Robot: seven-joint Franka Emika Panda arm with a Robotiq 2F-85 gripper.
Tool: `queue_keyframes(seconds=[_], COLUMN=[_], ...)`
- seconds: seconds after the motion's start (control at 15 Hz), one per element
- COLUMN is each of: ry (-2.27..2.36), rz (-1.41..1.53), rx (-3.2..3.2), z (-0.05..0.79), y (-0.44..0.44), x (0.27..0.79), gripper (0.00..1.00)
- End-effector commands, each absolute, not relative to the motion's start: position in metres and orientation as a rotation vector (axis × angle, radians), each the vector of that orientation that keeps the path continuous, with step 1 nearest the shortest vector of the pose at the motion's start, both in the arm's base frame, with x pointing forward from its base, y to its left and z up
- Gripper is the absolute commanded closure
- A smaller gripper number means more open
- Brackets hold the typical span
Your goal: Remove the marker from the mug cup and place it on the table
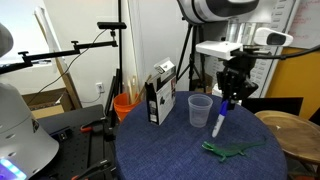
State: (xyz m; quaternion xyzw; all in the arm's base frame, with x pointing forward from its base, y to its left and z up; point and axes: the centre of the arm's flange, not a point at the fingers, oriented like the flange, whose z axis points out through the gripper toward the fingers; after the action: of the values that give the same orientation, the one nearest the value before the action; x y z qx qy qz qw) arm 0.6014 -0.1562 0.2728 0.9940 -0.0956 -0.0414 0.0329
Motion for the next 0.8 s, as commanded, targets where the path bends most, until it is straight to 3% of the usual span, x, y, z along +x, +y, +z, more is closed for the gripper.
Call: queue_keyframes(seconds=[0.0,0.13,0.27,0.67,0.73], ry=[-0.307,-0.305,-0.296,-0.251,-0.230], rz=[-0.141,-0.147,-0.148,-0.094,-0.080], rx=[3.042,3.041,3.045,3.070,3.082], z=[0.262,0.258,0.257,0.273,0.277], y=[-0.158,-0.158,-0.156,-0.145,-0.142], x=[0.617,0.619,0.619,0.619,0.618], gripper=[0.94,0.49,0.47,0.02,0.00])
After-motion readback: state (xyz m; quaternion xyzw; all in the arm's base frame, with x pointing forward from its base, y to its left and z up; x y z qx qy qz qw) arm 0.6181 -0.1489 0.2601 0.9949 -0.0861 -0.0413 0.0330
